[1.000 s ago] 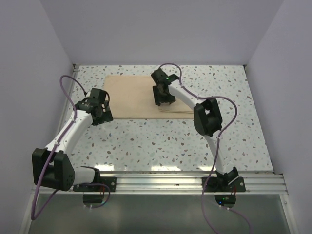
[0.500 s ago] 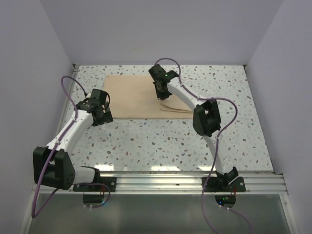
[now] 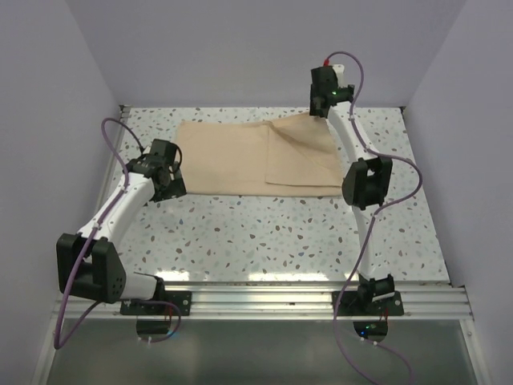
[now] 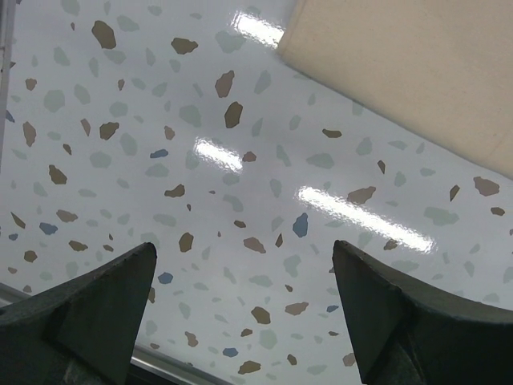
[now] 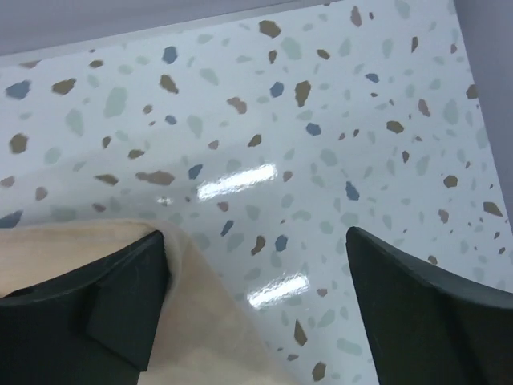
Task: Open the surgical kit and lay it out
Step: Open the surgical kit at the center of the board, then pick up the medical item from the container, then place the medical item in the surgical kit.
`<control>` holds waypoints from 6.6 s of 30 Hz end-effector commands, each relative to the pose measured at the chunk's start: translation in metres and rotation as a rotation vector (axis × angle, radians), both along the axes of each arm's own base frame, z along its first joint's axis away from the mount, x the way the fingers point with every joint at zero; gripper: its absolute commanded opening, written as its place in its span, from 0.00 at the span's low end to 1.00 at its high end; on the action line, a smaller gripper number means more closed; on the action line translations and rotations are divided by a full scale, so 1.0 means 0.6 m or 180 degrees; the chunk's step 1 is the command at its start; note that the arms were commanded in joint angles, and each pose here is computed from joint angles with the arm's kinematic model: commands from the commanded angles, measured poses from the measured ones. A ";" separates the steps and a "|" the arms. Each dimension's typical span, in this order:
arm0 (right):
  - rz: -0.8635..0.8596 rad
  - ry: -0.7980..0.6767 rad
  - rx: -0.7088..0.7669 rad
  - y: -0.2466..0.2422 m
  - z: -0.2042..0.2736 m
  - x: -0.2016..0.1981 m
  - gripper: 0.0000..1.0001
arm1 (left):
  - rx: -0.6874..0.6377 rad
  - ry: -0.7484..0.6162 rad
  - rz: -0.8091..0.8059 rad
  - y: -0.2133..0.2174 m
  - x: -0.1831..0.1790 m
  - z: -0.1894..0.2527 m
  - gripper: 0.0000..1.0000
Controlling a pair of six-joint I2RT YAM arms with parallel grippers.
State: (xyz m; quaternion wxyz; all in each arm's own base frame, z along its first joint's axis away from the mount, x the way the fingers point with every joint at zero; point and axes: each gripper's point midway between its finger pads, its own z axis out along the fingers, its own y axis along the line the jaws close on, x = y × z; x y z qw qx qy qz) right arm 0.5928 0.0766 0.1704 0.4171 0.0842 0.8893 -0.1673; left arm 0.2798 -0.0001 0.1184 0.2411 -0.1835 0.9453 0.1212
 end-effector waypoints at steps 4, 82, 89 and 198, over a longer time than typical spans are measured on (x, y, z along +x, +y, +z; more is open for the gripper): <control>-0.0315 -0.0467 -0.0258 -0.057 0.050 0.045 0.98 | 0.0010 -0.0048 -0.0061 -0.002 0.015 0.033 0.95; 0.2100 0.1884 0.0536 0.328 -0.095 -0.477 0.00 | -0.0068 -0.0600 -0.0067 -0.015 0.099 0.098 0.98; 0.2221 0.2258 0.0583 0.212 -0.033 -0.746 0.00 | -0.0052 -0.0884 -0.0031 -0.008 0.174 0.180 0.99; 0.1372 0.0533 0.0964 0.392 -0.016 -0.197 0.89 | -0.1340 -0.0347 -0.1140 -0.283 0.099 0.044 0.00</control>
